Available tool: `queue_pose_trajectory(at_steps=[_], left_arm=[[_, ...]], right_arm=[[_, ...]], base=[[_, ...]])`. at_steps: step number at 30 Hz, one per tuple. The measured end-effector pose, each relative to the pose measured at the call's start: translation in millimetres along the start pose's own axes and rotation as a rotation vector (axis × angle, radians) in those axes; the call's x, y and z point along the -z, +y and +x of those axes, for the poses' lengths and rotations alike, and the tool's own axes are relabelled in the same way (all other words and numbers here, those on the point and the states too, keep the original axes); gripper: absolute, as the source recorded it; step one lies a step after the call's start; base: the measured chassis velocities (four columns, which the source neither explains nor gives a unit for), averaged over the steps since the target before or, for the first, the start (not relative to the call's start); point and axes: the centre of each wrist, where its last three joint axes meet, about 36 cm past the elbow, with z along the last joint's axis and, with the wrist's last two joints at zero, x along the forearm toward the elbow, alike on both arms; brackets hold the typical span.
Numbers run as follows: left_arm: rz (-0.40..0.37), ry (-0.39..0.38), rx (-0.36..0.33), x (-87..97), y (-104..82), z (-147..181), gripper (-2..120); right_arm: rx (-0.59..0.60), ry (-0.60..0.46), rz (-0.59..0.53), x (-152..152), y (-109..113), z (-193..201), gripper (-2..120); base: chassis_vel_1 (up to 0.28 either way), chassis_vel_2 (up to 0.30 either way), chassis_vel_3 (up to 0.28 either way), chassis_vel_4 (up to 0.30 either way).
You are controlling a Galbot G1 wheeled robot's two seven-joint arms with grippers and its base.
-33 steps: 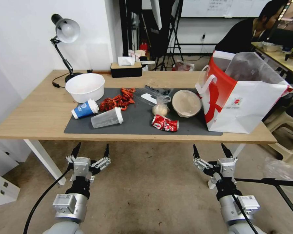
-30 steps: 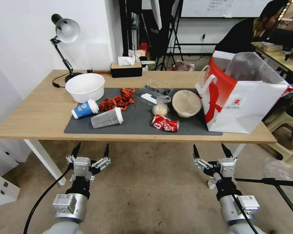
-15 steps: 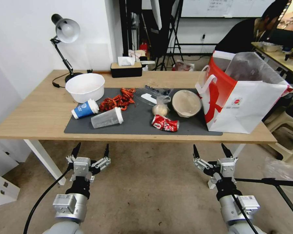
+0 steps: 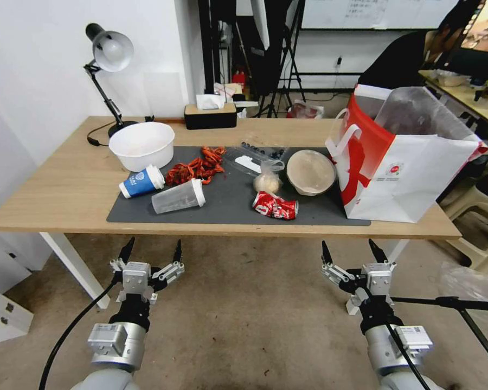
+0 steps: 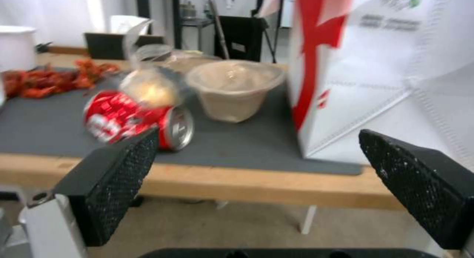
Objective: Pick up the trash from the table and place it into the takeout bag.
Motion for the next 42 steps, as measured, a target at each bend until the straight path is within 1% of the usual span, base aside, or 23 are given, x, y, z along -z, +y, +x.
queue_pose_trajectory(at_steps=[3,4,7,8,11,12,14,15,17,18,19,21,23,27,29,31,32,33,36,37,39,42], left_arm=[[0.069,0.033,-0.005,20.8,4.8,-9,100],[0.069,0.033,-0.005,20.8,4.8,-9,100],[0.128,0.067,-0.023,39.8,8.5,-14,100],[0.128,0.067,-0.023,39.8,8.5,-14,100],[0.186,0.109,-0.059,61.0,11.9,-19,100],[0.186,0.109,-0.059,61.0,11.9,-19,100],[0.211,0.115,-0.081,69.7,12.4,-21,100],[0.227,0.098,-0.098,70.8,9.4,-21,100],[0.230,0.092,-0.100,70.6,8.9,-22,100],[0.234,0.077,-0.100,69.3,8.3,-23,100],[0.234,0.074,-0.100,68.1,8.1,-23,100],[0.234,0.073,-0.100,67.9,8.1,-23,100],[0.232,0.064,-0.102,64.9,7.9,-26,100],[0.228,0.048,-0.100,60.1,8.2,-27,100],[0.220,0.043,-0.095,57.0,8.7,-28,100],[0.219,0.042,-0.094,56.5,8.8,-28,100],[0.216,0.042,-0.090,55.3,9.3,-28,100],[0.216,0.042,-0.090,55.3,9.3,-28,100],[0.214,0.043,-0.081,53.7,9.9,-28,100],[0.214,0.043,-0.081,53.7,9.9,-28,100],[0.212,0.046,-0.073,52.0,10.0,-27,100],[0.208,0.048,-0.063,50.1,9.8,-27,100]], right_arm=[[-0.043,0.024,-0.028,24,-17,-10,100],[-0.043,0.024,-0.028,24,-17,-10,100],[-0.068,0.044,-0.051,47,-29,-16,100],[-0.068,0.044,-0.051,47,-29,-16,100],[-0.085,0.068,-0.073,72,-41,-20,100],[-0.085,0.068,-0.073,72,-41,-20,100],[-0.090,0.078,-0.080,85,-46,-21,100],[-0.092,0.086,-0.085,94,-49,-22,100],[-0.093,0.089,-0.086,97,-50,-22,100],[-0.088,0.083,-0.098,103,-54,-25,100],[-0.064,0.042,-0.121,98,-53,-32,100],[-0.062,0.039,-0.123,97,-53,-33,100],[-0.044,0.006,-0.135,89,-52,-40,100],[-0.015,-0.020,-0.141,83,-49,-47,100],[0.024,-0.042,-0.142,75,-46,-55,100],[0.034,-0.047,-0.142,73,-45,-57,100],[0.078,-0.057,-0.145,64,-44,-66,100],[0.078,-0.057,-0.145,64,-44,-66,100],[0.158,-0.050,-0.154,45,-42,-82,100],[0.158,-0.050,-0.154,45,-42,-82,100],[0.208,-0.034,-0.149,30,-41,-96,100],[0.240,-0.013,-0.138,21,-38,-108,100]], base=[[0.000,0.000,0.000,0.000],[0.000,0.000,0.000,0.000],[0.000,0.000,0.000,0.000],[0.000,0.000,0.000,0.000],[0.000,0.000,0.000,0.000],[0.000,0.000,0.000,0.000],[0.000,0.000,0.000,0.000],[0.000,0.000,0.000,0.000],[0.000,0.000,0.000,0.000],[0.000,0.000,0.000,0.000],[0.000,0.000,0.000,0.000],[0.000,0.000,0.000,0.000],[0.000,0.000,0.000,0.000],[0.000,0.000,0.000,0.000],[0.000,0.000,0.000,0.000],[0.000,0.000,0.000,0.000],[0.000,0.000,0.000,0.000],[0.000,0.000,0.000,0.000],[0.000,0.000,0.000,0.000],[0.000,0.000,0.000,0.000],[0.000,0.000,0.000,0.000],[0.000,0.000,0.000,0.000]])
